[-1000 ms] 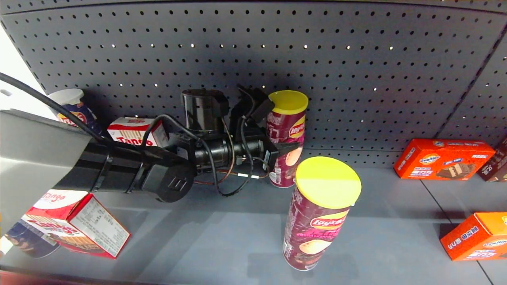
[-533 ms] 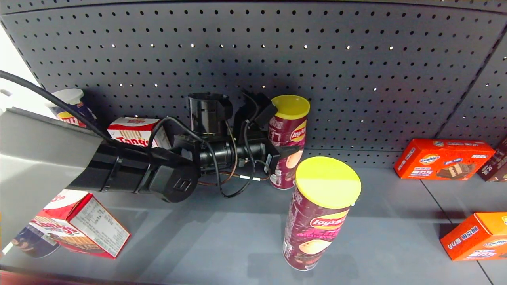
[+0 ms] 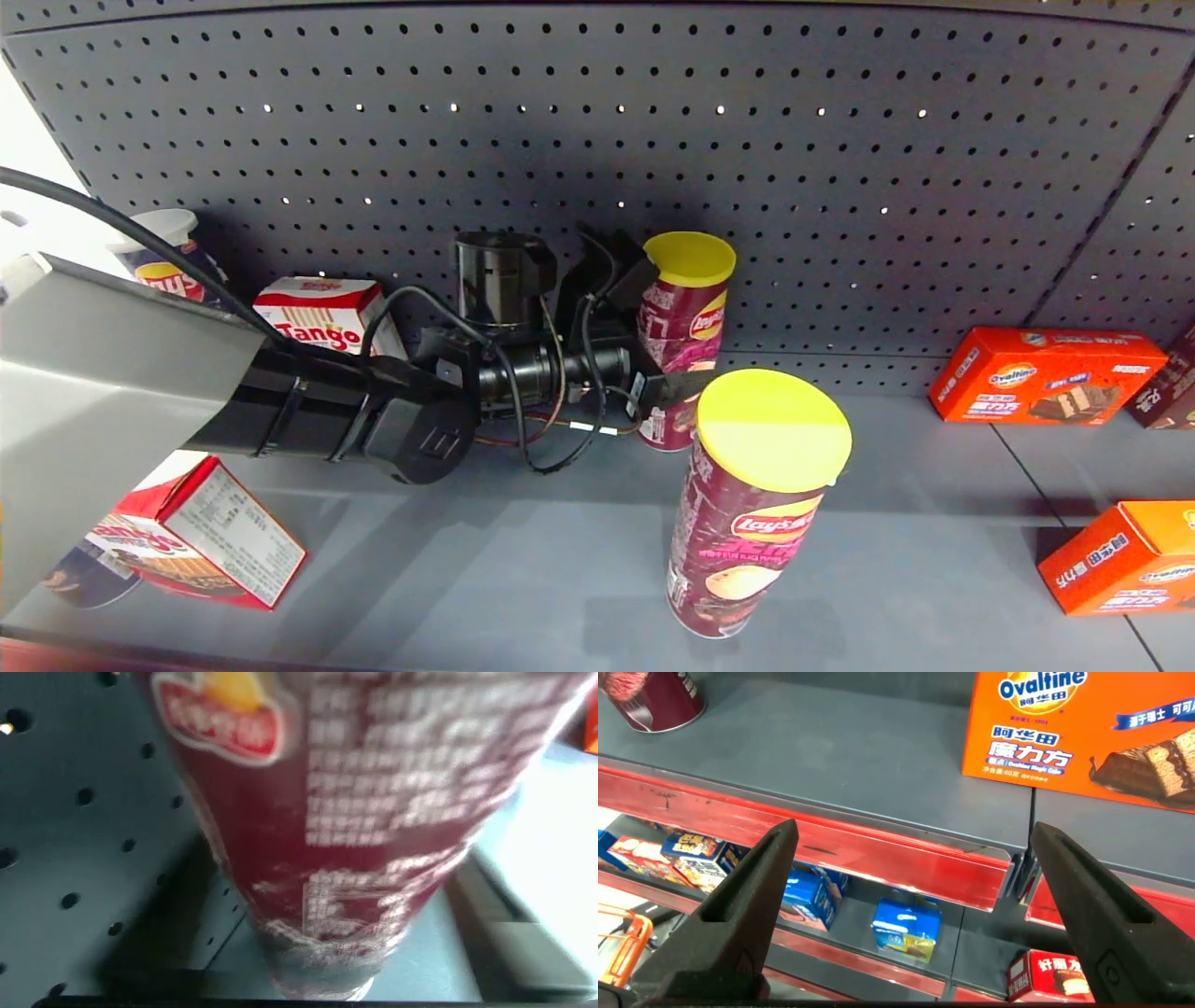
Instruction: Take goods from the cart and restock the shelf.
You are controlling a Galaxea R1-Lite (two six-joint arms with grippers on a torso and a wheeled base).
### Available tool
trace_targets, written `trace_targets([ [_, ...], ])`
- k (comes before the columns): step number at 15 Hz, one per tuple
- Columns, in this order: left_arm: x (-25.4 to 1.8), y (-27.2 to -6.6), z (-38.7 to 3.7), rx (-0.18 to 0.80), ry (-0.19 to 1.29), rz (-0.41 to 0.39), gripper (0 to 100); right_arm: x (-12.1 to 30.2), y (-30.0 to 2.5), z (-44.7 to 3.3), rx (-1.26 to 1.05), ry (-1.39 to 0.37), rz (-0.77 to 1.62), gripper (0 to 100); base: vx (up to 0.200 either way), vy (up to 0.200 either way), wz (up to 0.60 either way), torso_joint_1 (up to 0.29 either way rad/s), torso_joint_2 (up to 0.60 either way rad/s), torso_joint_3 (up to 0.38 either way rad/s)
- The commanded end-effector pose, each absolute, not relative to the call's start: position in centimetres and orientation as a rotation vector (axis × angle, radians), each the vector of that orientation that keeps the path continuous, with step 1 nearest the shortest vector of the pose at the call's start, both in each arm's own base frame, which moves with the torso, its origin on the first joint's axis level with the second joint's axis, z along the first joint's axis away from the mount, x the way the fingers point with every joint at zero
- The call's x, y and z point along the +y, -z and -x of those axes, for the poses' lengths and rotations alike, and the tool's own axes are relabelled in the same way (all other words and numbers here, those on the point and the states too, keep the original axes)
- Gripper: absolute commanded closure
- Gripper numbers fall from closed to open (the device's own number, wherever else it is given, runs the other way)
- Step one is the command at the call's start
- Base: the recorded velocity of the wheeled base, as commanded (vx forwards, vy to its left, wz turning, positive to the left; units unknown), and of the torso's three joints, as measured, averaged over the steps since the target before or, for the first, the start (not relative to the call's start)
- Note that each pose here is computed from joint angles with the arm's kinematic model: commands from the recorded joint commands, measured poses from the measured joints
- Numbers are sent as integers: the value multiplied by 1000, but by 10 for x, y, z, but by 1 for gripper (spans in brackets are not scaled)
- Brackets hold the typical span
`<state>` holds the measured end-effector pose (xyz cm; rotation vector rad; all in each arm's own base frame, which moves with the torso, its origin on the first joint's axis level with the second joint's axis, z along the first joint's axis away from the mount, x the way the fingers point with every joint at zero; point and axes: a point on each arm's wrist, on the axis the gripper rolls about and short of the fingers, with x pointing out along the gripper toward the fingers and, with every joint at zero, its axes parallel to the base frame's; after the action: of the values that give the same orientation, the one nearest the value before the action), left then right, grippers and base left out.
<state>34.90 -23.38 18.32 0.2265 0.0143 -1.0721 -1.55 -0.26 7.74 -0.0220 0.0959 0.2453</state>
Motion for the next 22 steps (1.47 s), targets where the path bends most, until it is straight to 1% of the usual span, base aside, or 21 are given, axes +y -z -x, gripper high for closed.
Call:
trace_targets([
  [1, -234, -183, -345, 17, 1077, -227, 0, -3, -77, 15, 98, -246, 23, 0, 0, 0, 0, 0, 0, 0],
  [4, -223, -190, -327, 17, 1064, -253, 0, -3, -77, 15, 98, -246, 23, 0, 0, 0, 0, 0, 0, 0],
  [6, -214, -189, -315, 36, 1023, -278, 0, -3, -77, 15, 98, -246, 23, 0, 0, 0, 0, 0, 0, 0],
  [7, -207, -186, -307, 62, 978, -291, 0, -3, -77, 15, 98, -246, 23, 0, 0, 0, 0, 0, 0, 0],
  [9, -202, -185, -298, 83, 934, -300, 0, -3, -77, 15, 98, -246, 23, 0, 0, 0, 0, 0, 0, 0],
  [13, -199, -186, -300, 98, 835, -309, 0, -3, -77, 15, 98, -246, 23, 0, 0, 0, 0, 0, 0, 0],
  [16, -202, -185, -306, 107, 759, -309, 0, -3, -77, 15, 99, -246, 23, 0, 0, 0, 0, 0, 0, 0],
  [22, -202, -185, -316, 109, 676, -315, 0, -3, -77, 15, 98, -246, 23, 0, 0, 0, 0, 0, 0, 0],
])
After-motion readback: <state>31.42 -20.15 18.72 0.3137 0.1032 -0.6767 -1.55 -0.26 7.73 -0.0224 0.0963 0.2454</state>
